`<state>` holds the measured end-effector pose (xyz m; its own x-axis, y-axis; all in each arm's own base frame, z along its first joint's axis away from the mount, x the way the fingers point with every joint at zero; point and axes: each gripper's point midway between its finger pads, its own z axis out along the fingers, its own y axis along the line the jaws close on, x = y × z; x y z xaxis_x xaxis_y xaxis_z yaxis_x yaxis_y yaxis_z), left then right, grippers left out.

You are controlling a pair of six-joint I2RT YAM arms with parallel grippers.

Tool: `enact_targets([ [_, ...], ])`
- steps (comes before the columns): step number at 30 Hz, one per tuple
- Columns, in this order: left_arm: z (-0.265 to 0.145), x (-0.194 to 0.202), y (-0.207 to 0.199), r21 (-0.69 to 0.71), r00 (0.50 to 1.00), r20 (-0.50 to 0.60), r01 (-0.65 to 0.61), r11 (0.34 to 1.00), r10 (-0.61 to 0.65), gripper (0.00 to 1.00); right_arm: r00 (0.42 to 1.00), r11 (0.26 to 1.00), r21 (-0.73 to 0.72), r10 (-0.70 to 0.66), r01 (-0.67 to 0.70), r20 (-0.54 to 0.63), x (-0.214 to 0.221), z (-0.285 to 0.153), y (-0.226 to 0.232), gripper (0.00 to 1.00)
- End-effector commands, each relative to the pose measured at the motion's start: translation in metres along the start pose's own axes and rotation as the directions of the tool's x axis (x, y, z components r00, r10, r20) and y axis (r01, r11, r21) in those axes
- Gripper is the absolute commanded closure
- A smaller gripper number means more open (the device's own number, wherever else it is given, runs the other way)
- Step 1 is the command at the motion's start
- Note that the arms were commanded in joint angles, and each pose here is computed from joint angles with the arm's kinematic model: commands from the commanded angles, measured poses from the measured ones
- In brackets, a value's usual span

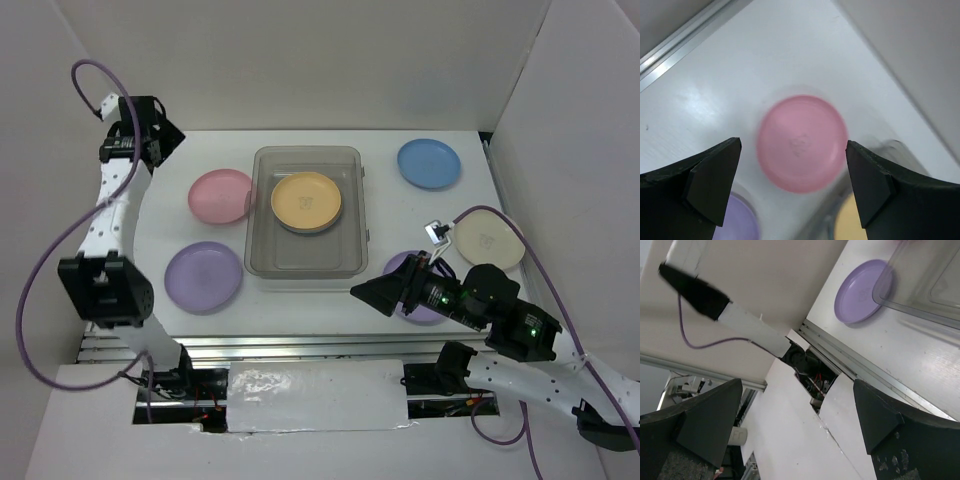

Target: Place the plates into the plastic bin on the countertop

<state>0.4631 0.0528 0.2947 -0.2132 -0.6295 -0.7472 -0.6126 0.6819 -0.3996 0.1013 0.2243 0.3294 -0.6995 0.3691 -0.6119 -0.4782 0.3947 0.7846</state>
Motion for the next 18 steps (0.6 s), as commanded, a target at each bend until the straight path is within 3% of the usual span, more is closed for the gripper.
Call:
enact_targets([
  [1,0.071,0.063,0.044,-0.117,0.971,-0.234,-0.088,0.989,0.058,0.01,1.0,0.998,-0.058,-0.011,0.012,0.025,-0.008,0.002,0.015,0.0],
  [7,0.128,0.095,0.055,0.003,0.919,-0.38,-0.115,0.993,0.107,0.02,1.0,0.998,-0.051,-0.019,0.02,0.022,-0.006,0.001,0.012,0.0],
  [12,0.148,0.125,0.082,-0.06,0.895,-0.44,-0.111,0.992,0.074,0.04,1.0,0.999,-0.047,-0.018,0.018,0.015,-0.003,0.005,0.01,0.0],
  [18,0.161,0.167,0.105,-0.143,0.843,-0.531,-0.185,0.972,0.082,0.14,1.0,0.999,-0.049,-0.01,0.011,0.015,-0.003,0.007,0.009,0.0],
])
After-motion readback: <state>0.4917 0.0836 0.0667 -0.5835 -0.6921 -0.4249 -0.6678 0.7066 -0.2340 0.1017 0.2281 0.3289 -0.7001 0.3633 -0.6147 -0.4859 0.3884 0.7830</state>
